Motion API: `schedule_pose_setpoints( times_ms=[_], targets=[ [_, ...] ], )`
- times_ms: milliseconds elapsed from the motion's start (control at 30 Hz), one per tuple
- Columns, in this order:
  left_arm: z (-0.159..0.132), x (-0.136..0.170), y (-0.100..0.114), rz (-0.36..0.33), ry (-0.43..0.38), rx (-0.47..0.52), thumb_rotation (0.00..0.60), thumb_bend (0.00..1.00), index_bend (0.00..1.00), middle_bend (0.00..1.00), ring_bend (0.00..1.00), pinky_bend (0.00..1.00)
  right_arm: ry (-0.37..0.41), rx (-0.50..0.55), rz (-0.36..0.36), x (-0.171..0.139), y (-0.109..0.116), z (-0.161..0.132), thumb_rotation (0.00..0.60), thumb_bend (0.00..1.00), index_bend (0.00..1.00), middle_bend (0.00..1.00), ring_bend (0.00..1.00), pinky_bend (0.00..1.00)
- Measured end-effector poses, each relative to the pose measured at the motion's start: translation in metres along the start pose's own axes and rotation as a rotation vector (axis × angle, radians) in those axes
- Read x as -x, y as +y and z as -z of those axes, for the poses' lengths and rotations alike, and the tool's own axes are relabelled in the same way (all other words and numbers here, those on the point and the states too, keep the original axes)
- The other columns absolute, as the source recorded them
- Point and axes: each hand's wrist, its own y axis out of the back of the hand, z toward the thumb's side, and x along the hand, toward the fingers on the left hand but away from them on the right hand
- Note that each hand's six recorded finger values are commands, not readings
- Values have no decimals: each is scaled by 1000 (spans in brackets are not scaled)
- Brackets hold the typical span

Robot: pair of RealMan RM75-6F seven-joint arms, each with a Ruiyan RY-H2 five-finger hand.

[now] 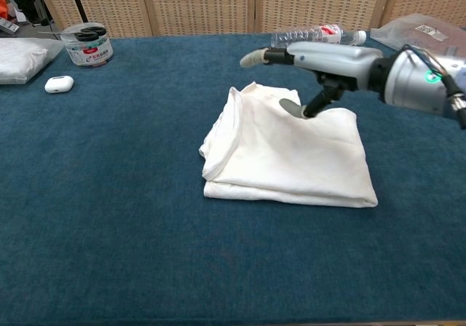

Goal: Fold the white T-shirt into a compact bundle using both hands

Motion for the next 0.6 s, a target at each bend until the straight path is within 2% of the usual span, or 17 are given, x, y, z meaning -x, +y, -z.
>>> schedule_pose_setpoints(
  times_ms=[133, 233, 600],
  targets=[
    [0, 0, 1, 3, 8, -2, 600, 0, 0, 0, 0, 0, 31, -56, -75, -33, -19, 8, 600, 742, 58, 0, 0, 0],
    [-1, 0, 0, 5, 0, -8, 600, 0, 0, 0, 0, 0, 31, -82, -111, -46, -31, 16, 600, 774, 72, 0, 0, 0],
    [-1, -1, 1, -3, -10, -8, 600, 0, 0, 0, 0, 0, 100, -111, -123, -28, -49, -5, 600, 827, 88, 0, 0, 0]
  ],
)
